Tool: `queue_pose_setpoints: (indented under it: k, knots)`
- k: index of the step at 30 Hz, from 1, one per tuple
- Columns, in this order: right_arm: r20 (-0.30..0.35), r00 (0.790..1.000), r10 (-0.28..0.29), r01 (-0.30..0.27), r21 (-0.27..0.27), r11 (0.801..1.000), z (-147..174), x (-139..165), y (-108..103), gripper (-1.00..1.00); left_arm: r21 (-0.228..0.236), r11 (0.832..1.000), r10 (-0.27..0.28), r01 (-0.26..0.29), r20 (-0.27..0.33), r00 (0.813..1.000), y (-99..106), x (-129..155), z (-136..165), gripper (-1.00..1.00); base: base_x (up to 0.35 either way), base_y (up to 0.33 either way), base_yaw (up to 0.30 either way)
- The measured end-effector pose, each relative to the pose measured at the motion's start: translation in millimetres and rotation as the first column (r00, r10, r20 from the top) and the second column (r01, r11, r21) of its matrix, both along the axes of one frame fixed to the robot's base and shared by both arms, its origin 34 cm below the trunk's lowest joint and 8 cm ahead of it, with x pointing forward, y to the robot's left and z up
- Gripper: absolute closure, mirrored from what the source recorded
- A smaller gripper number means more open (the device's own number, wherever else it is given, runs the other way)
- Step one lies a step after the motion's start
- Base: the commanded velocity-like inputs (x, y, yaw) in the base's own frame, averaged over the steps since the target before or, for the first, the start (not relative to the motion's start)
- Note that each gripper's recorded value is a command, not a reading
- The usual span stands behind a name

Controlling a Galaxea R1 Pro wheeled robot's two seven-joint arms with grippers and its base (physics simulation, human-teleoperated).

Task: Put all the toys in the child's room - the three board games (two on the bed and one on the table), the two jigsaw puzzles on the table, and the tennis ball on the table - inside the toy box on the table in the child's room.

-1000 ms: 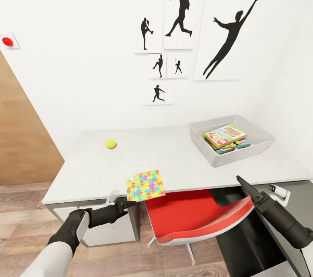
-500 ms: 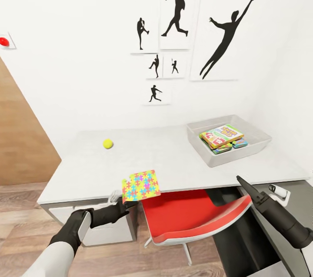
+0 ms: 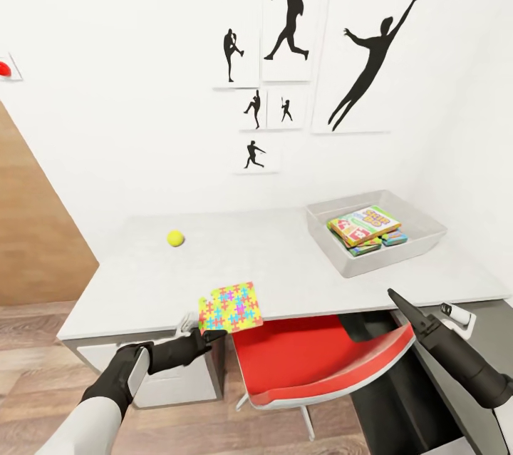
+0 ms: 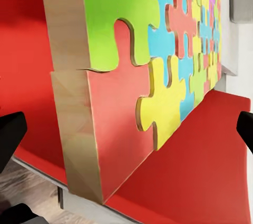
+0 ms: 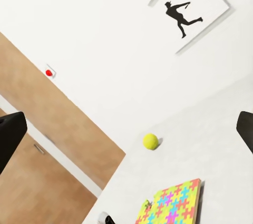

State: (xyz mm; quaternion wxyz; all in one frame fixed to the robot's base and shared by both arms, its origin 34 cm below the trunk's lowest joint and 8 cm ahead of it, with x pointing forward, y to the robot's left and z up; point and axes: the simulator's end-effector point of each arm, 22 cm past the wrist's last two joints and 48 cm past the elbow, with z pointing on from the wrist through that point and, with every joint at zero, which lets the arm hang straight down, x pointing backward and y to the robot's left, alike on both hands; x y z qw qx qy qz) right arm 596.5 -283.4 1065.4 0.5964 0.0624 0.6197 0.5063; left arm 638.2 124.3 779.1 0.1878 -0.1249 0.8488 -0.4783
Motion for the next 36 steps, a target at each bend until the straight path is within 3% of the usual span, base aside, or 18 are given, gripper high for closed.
queue_pose_setpoints:
  k: [33,34,36]
  knots:
    - [0.000,1.000,0.000,0.000,0.000,1.000,-0.1,0.1,0.0,-1.00,0.007,1.000,0.002,-0.002,0.014,1.000,0.7,1.7,0.0,-1.00,0.019,0.007,0.000]
    - [0.000,1.000,0.000,0.000,0.000,1.000,-0.1,0.1,0.0,-1.00,0.007,1.000,0.002,-0.002,0.014,1.000,0.7,1.7,0.0,1.00,0.000,0.000,0.000]
    - [0.000,1.000,0.000,0.000,0.000,1.000,-0.1,0.1,0.0,-1.00,0.004,1.000,0.003,-0.003,0.013,1.000,0.5,1.9,0.4,1.00,0.000,0.000,0.000]
